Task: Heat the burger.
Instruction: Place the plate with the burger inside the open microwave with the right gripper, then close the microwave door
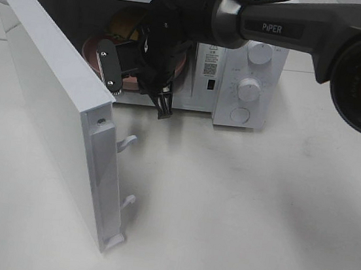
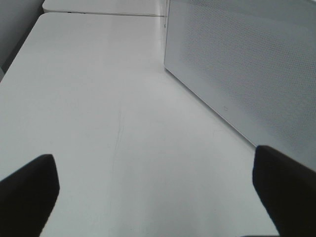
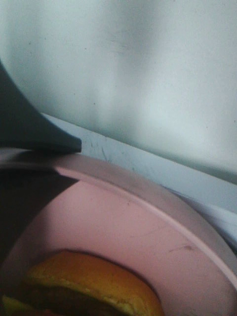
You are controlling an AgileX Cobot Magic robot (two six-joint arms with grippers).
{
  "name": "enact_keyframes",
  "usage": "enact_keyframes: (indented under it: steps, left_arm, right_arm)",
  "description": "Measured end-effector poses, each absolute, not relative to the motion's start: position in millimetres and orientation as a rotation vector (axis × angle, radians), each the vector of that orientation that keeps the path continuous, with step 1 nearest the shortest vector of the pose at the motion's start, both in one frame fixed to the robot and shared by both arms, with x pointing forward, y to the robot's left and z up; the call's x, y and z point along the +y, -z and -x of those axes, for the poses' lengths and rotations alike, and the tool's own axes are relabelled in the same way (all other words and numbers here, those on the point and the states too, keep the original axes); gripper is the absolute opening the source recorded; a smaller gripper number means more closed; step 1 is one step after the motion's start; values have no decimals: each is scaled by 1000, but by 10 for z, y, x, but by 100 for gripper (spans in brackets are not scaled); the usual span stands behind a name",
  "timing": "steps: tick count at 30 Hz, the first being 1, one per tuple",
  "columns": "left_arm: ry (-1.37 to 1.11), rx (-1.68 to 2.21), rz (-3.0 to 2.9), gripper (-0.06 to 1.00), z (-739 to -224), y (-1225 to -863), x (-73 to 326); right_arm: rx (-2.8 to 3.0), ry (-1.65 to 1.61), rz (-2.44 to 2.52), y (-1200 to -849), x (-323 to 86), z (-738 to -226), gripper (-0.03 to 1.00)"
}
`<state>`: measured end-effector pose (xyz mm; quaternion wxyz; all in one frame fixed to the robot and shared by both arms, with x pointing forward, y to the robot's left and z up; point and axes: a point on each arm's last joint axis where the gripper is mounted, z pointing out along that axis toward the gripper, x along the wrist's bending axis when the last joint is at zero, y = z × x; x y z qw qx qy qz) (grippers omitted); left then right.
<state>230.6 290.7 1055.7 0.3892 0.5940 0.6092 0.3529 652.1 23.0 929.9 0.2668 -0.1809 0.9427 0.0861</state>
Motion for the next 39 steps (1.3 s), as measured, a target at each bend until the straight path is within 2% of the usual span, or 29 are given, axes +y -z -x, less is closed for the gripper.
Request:
enact_keyframes:
  steps: [5,6,8,9,14,30,39]
  left_arm:
    - [-897,1549,-1510,99,-2306,-10557,2907]
    - [-897,1549,-1510,99,-2306,-10557,2907]
    - [-897,1549,-1510,99,-2306,-10557,2907]
    - [-897,1549,-1510,99,-2306,-10557,2907]
    - [-897,1549,-1510,99,-2306,-10557,2907]
    - [-897,1549,-1510,99,-2306,-10557,2907]
    - [-897,1549,-1510,99,-2306,-10557,2907]
  right_arm:
    - [2498,-250,489,-9332,244,-6558,18]
    - [2480,-262,485,-9360,255,-6570,23]
    - [2472,-268,484,-9374,259,-6573,26]
    - [2474,-275,465,-9380,259,-6574,32]
    - [2488,-296,402,-9380,259,-6574,42]
    - [2500,-336,300,-9468,227,-6532,56]
    - [2514,-336,318,-9440,75,-6327,66]
